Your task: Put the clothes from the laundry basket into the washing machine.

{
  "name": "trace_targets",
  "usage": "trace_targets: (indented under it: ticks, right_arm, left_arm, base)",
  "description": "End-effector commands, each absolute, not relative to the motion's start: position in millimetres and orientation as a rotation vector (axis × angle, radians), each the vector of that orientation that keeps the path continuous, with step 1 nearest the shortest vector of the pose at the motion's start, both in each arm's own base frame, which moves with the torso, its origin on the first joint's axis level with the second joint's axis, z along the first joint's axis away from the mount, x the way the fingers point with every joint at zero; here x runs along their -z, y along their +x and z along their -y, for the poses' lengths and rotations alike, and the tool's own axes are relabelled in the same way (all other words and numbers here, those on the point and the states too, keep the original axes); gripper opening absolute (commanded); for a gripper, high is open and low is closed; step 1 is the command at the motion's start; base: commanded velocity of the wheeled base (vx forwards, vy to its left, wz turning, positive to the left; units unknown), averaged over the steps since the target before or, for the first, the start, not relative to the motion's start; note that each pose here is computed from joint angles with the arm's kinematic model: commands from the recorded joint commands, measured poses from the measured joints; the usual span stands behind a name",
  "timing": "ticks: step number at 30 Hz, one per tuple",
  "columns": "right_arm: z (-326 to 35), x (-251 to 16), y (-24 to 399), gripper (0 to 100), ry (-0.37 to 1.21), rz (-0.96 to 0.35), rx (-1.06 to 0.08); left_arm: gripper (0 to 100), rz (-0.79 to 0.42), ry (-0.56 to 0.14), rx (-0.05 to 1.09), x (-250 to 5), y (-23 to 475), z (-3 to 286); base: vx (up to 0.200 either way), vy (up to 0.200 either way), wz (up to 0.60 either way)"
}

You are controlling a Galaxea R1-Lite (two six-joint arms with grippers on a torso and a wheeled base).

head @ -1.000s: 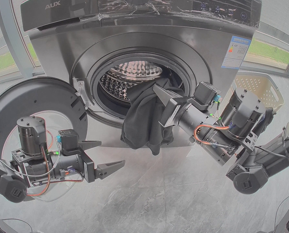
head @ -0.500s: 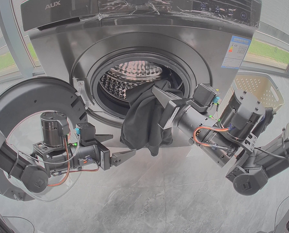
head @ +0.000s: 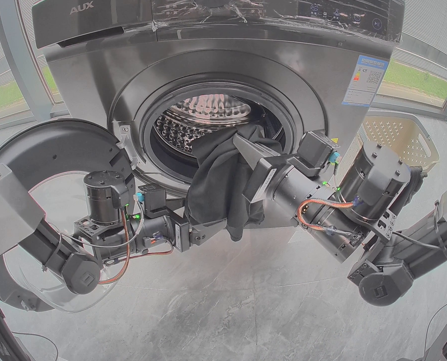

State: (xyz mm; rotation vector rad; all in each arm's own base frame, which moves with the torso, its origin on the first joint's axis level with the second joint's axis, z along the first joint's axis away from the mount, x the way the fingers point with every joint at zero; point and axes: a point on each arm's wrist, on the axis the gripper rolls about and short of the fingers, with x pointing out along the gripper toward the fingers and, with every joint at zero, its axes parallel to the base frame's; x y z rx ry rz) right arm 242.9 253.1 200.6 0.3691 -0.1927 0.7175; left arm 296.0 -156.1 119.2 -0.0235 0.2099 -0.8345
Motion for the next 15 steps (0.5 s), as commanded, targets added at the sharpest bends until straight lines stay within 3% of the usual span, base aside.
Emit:
trace_targets:
  ticks: [1, 3, 4, 15]
  right_arm:
    - [-252, -197, 242, 0, 0.364, 0.180, -0.716]
    - [-252, -195, 241, 0, 0.360, 0.173, -0.715]
    - [-252, -195, 241, 0, 0.360, 0.173, -0.715]
    - [-251, -183, 242, 0, 0.339, 0.135, -0.711]
  left_arm:
    - [100, -0.190, -0.027, 0.838, -118, 299, 162]
    - [100, -0.177, -0.027, 0.836, -116, 300, 163]
    - [0, -0.177, -0.027, 0.836, -116, 300, 163]
    - [0, -0.134, -0.028, 0.900, -127, 252, 161]
  base:
    - [0.000, 0.000, 0.00]
    - [0.000, 0.000, 0.00]
    - [0.000, 0.000, 0.00]
    - [0.000, 0.000, 0.00]
